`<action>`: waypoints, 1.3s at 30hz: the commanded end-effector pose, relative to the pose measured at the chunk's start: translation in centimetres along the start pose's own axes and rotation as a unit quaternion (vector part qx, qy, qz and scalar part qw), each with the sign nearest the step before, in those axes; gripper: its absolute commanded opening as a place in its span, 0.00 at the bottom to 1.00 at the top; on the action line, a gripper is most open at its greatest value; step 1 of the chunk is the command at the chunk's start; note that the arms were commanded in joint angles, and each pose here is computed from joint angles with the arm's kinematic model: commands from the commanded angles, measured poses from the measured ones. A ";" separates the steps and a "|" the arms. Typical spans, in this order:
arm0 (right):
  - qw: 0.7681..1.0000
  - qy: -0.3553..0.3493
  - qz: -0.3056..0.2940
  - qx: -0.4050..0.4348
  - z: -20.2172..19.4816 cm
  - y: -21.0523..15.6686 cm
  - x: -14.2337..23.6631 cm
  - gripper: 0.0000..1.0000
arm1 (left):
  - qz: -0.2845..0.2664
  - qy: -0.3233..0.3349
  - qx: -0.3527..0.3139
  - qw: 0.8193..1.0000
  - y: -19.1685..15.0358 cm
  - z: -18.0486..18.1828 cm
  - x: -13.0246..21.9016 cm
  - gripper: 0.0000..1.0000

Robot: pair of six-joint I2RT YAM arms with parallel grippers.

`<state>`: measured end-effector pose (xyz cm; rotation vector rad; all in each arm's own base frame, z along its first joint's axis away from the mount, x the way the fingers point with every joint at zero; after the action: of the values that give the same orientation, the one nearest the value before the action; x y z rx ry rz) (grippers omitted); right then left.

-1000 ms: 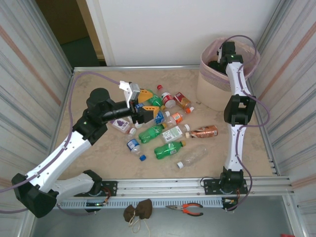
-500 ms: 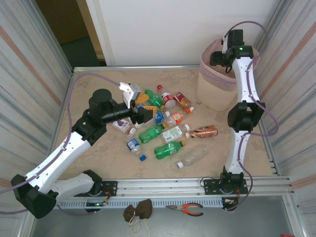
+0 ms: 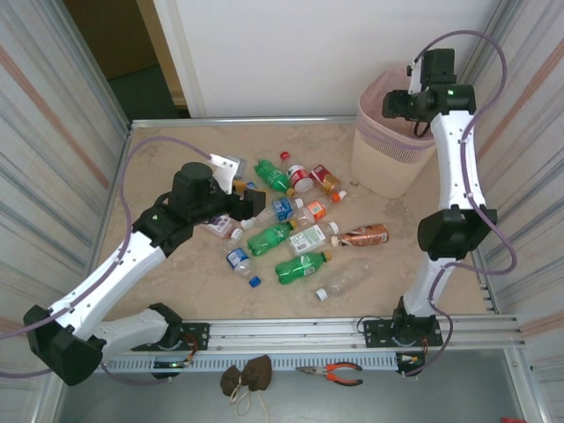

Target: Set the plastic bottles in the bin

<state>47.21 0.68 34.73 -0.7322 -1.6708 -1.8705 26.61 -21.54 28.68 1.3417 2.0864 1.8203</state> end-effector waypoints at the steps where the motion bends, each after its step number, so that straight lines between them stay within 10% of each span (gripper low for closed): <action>1: 0.999 0.033 -0.037 -0.009 1.8 0.2 3.7 0.73 | 0.048 0.100 0.071 0.991 -2.4 3.3 0.1 0.73; 22: 0.995 0.092 -0.017 0.019 6.0 -7.8 6.8 0.70 | 0.177 0.277 0.334 0.883 -17.2 7.4 0.7 0.77; 39: 0.994 0.108 -0.017 0.029 7.0 -8.3 7.2 0.70 | 0.239 0.225 0.400 0.856 -22.0 6.2 -2.7 0.80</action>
<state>37.27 7.74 33.41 -0.5130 -1.6080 -1.8216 19.86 -15.96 7.80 1.8064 3.2356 1.6409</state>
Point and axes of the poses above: each hand's point on the last joint's axis, 136 mm out from that joint toward the fingers, its own x axis back along the fingers, its own z axis along the line the jaws close on, y = z × x, the point moved 2 cm from there along x, back along the fingers, and after that the axes turned 2 degrees about -x, right-handed, at the moved point
